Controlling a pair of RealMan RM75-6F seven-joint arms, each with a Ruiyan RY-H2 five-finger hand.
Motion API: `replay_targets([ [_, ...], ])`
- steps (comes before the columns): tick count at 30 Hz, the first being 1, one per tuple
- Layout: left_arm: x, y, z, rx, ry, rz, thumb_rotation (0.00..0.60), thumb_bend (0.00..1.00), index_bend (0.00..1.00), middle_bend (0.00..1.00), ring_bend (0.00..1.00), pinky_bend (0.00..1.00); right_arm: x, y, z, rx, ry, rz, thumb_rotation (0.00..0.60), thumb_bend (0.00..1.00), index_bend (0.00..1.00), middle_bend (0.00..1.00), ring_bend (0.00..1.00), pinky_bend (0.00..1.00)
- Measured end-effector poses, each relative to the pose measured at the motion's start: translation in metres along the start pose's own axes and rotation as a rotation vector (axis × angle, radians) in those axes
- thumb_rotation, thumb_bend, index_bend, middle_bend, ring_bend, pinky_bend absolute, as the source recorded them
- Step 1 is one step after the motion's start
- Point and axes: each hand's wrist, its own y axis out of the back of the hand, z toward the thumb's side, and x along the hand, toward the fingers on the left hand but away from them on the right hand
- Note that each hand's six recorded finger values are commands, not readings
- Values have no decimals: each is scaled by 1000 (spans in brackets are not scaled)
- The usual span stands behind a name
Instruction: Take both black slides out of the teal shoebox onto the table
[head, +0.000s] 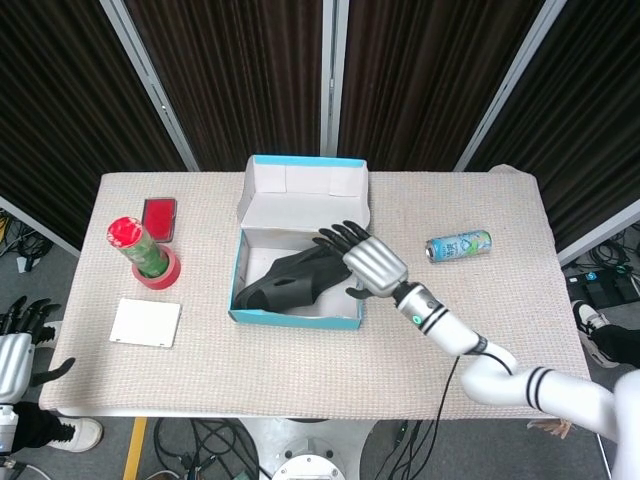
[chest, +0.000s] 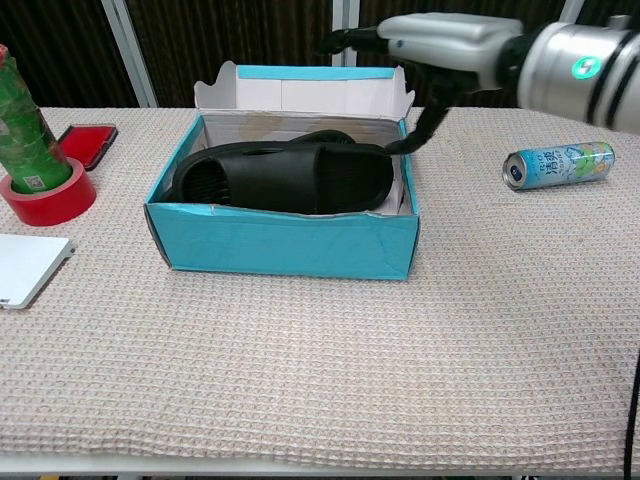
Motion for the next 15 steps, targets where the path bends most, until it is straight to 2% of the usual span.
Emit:
replay_targets([
  [6, 2, -4, -6, -17, 8, -9, 600, 136, 202, 143, 29, 150, -50, -29, 18, 28, -3, 19, 600, 101, 0, 30, 0, 0],
  [15, 4, -11, -15, -29, 27, -22, 600, 136, 202, 143, 29, 150, -74, -58, 35, 37, 31, 7, 600, 109, 14, 38, 0, 0],
])
